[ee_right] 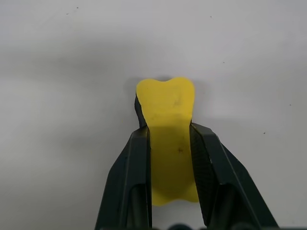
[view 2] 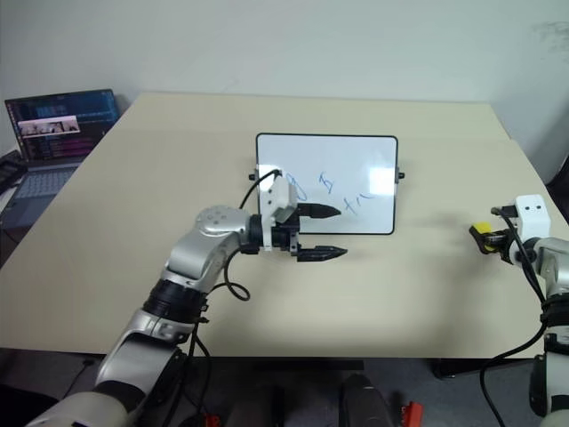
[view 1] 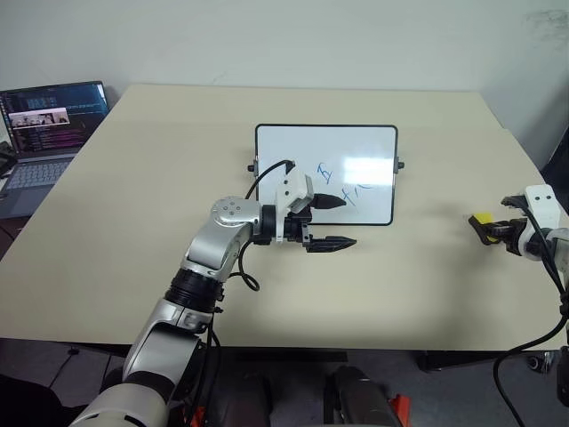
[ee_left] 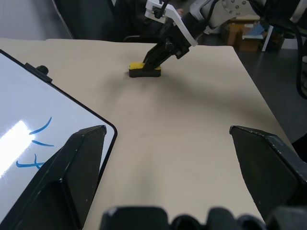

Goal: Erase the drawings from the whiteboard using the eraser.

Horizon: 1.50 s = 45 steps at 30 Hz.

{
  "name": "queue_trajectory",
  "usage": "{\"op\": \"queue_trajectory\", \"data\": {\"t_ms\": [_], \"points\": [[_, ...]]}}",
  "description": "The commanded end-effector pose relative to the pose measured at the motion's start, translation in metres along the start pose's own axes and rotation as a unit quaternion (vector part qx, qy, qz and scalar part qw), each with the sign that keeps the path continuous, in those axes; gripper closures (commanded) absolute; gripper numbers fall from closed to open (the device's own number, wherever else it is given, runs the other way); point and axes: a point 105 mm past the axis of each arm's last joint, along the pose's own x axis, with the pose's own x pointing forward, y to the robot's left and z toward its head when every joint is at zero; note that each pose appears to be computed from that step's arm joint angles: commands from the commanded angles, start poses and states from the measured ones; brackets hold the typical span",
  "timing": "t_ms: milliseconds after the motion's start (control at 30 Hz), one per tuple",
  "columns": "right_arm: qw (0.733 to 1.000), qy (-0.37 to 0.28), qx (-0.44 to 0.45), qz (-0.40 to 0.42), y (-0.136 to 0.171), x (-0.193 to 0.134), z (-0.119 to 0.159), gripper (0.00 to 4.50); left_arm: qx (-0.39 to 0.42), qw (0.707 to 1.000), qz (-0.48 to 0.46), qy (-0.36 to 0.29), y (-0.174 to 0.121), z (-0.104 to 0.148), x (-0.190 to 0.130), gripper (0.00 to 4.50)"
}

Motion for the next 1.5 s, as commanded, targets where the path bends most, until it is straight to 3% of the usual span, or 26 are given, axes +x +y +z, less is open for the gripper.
{"op": "queue_trajectory", "data": {"t_ms": [33,433,667,933,1133,1300,1400,1500], "points": [[1.000,0.001,-0.008,-0.008,-0.004,0.001,0.000,3.54,0.026,1.000,0.005,-0.017,0.004,0.016,-0.002,0.00],[1.000,0.005,-0.008,-0.004,-0.007,0.001,-0.007,3.54,0.026,0.999,0.012,-0.016,0.007,0.016,-0.005,0.00],[0.997,-0.061,-0.030,0.023,0.004,-0.026,0.043,3.54,0.035,0.997,0.066,-0.012,0.030,0.024,-0.035,0.00],[0.990,-0.110,-0.067,0.056,0.048,-0.051,0.082,3.93,0.036,0.990,0.136,0.025,0.049,0.017,-0.079,0.00],[0.964,-0.197,-0.113,0.138,0.129,-0.073,0.142,3.99,0.040,0.972,0.220,0.070,0.064,0.006,-0.126,0.00],[0.935,-0.251,-0.143,0.207,0.204,-0.080,0.174,4.04,0.028,0.966,0.249,0.066,0.060,-0.003,-0.137,0.00],[0.909,-0.272,-0.186,0.257,0.262,-0.083,0.184,4.07,0.023,0.959,0.274,0.065,0.060,-0.011,-0.141,0.00],[0.897,-0.278,-0.209,0.272,0.298,-0.076,0.185,4.11,0.020,0.955,0.286,0.071,0.061,-0.017,-0.142,0.00]]}}
